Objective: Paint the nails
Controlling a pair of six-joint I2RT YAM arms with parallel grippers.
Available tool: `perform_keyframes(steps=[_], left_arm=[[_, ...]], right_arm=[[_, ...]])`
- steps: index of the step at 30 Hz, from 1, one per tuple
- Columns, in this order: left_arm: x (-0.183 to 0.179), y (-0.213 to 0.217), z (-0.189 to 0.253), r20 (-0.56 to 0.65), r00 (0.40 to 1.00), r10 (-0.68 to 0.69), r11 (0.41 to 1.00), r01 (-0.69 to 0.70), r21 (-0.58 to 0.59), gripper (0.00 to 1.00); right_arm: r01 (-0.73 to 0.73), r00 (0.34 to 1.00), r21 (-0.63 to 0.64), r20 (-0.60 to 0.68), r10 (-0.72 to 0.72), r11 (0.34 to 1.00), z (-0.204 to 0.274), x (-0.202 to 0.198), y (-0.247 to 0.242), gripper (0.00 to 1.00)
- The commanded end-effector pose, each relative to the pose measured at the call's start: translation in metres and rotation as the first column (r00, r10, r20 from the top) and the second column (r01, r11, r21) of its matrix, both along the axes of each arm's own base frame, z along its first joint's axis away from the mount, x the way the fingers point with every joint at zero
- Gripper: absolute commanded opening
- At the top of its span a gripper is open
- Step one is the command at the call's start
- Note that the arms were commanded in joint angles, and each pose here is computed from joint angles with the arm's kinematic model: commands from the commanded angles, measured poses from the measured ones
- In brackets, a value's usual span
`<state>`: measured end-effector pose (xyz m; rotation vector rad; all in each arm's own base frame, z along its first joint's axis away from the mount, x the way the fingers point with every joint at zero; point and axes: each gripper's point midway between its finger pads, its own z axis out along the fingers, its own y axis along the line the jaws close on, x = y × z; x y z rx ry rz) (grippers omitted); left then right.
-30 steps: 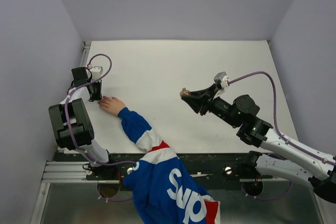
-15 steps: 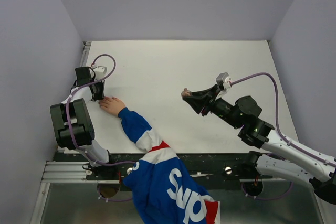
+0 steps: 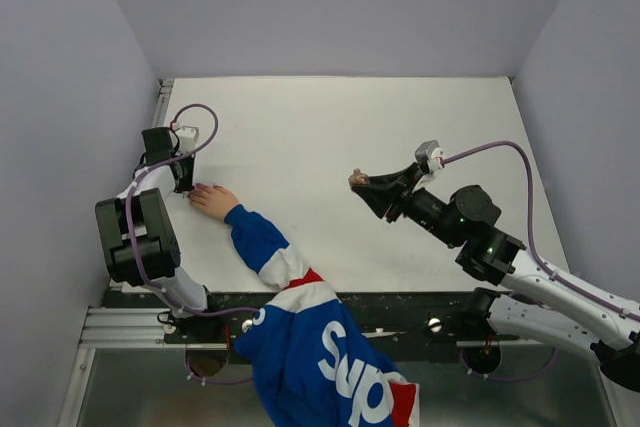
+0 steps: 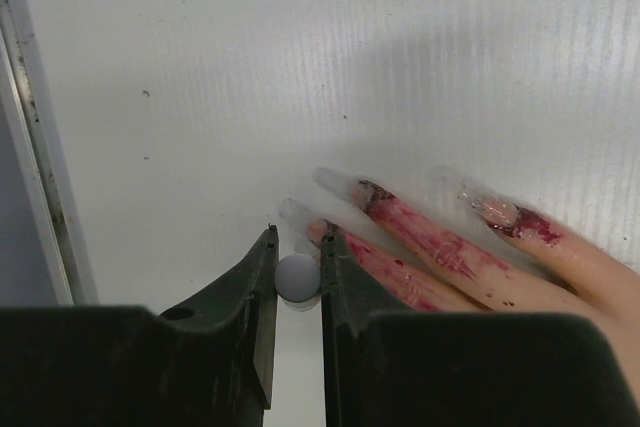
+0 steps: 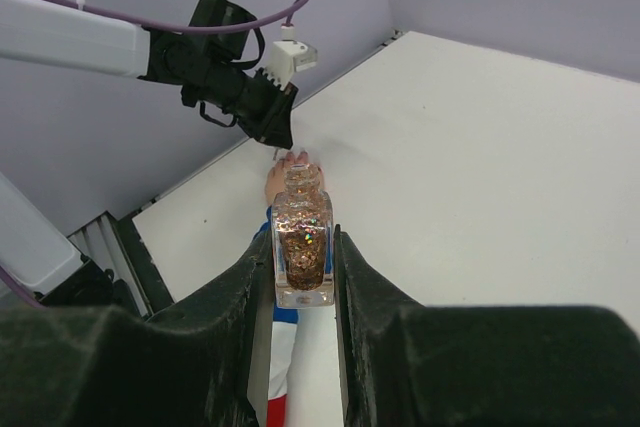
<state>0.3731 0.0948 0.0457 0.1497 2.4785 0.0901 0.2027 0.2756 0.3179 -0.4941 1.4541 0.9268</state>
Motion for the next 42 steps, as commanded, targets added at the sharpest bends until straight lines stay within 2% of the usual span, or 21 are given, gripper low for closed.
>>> perform_keyframes(steps=[1, 13, 33, 42], left_arm=[[0.002, 0.022, 0.018, 0.066, 0.995, 0.072, 0.995, -0.077, 0.068, 0.0], [0.013, 0.024, 0.014, 0.071, 0.996, 0.055, 0.997, -0.059, 0.047, 0.0], [0.016, 0.02, -0.005, -0.018, 1.0, -0.012, 0.999, 0.013, 0.03, 0.0], [0.016, 0.018, 0.0, 0.009, 0.999, -0.034, 0.999, 0.034, 0.039, 0.0]], right_arm=[[0.026, 1.0, 0.011, -0.005, -0.026, 1.0, 0.0, 0.002, -0.005, 0.01], [0.025, 1.0, 0.0, -0.017, -0.025, 1.0, -0.003, 0.005, 0.0, 0.01], [0.034, 0.999, -0.014, -0.018, -0.035, 0.999, -0.006, 0.007, 0.0, 0.01], [0.035, 0.999, -0.017, -0.017, -0.035, 0.999, -0.006, 0.008, 0.001, 0.01]])
